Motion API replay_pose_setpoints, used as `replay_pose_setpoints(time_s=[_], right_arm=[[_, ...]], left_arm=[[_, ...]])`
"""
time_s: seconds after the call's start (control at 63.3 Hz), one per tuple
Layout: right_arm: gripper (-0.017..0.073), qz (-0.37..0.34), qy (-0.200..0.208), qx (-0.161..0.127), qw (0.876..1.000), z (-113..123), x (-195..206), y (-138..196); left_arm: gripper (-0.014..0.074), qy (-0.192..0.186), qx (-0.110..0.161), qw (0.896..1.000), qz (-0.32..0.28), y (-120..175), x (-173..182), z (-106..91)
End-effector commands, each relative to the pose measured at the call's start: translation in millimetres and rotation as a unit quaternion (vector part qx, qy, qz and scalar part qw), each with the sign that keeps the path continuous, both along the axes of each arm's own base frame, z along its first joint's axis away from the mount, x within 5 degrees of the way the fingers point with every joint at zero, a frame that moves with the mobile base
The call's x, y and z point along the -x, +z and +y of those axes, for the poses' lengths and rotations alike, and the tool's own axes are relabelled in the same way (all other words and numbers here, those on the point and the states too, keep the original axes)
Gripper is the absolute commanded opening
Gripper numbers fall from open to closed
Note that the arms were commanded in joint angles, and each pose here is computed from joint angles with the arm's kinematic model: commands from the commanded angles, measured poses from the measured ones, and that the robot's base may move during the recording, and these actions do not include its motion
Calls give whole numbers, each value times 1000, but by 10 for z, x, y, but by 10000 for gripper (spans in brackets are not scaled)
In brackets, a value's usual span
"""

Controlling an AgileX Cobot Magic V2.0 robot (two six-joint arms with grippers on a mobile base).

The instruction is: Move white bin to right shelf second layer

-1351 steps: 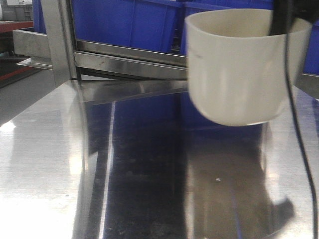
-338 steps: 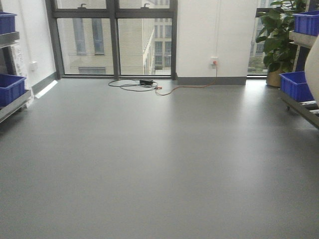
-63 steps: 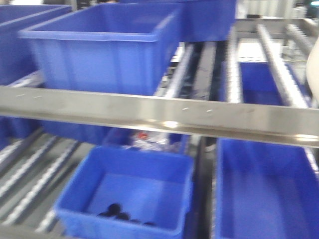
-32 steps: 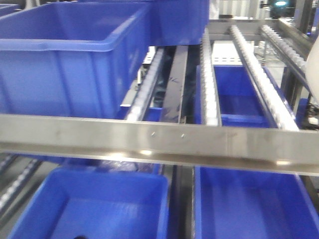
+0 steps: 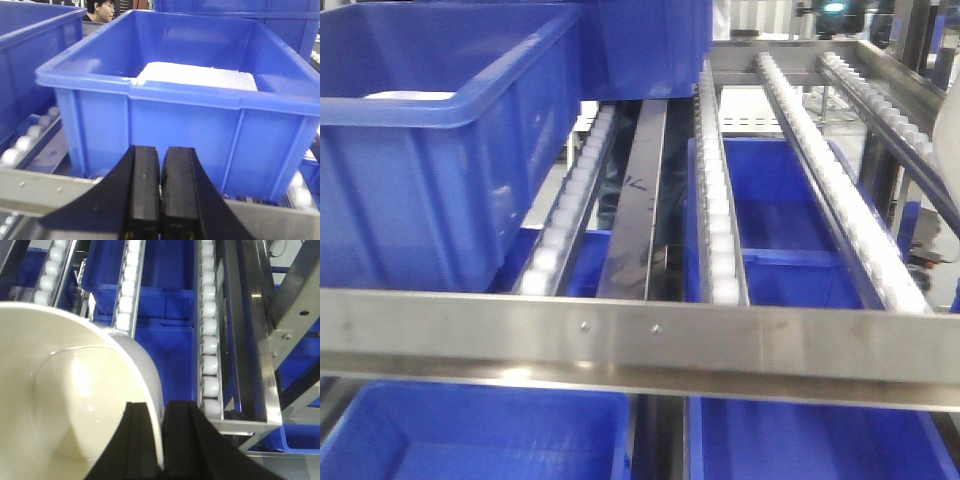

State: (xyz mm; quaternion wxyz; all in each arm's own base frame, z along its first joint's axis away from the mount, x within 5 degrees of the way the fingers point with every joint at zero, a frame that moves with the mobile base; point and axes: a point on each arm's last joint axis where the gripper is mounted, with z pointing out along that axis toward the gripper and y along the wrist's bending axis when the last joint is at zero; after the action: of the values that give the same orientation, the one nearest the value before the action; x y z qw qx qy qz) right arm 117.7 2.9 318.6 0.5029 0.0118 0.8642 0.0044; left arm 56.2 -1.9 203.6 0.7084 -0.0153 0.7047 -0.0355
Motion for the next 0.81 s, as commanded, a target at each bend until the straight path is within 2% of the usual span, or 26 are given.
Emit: replay_pose_setpoints(time_s=[0.0, 0.79], right_arm=[[48, -61, 3, 3, 998, -3, -26, 174], [48, -61, 3, 3, 998, -3, -26, 174]], left_arm=[[85, 5, 5, 999, -36, -11, 6, 9], [85, 5, 5, 999, -36, -11, 6, 9]])
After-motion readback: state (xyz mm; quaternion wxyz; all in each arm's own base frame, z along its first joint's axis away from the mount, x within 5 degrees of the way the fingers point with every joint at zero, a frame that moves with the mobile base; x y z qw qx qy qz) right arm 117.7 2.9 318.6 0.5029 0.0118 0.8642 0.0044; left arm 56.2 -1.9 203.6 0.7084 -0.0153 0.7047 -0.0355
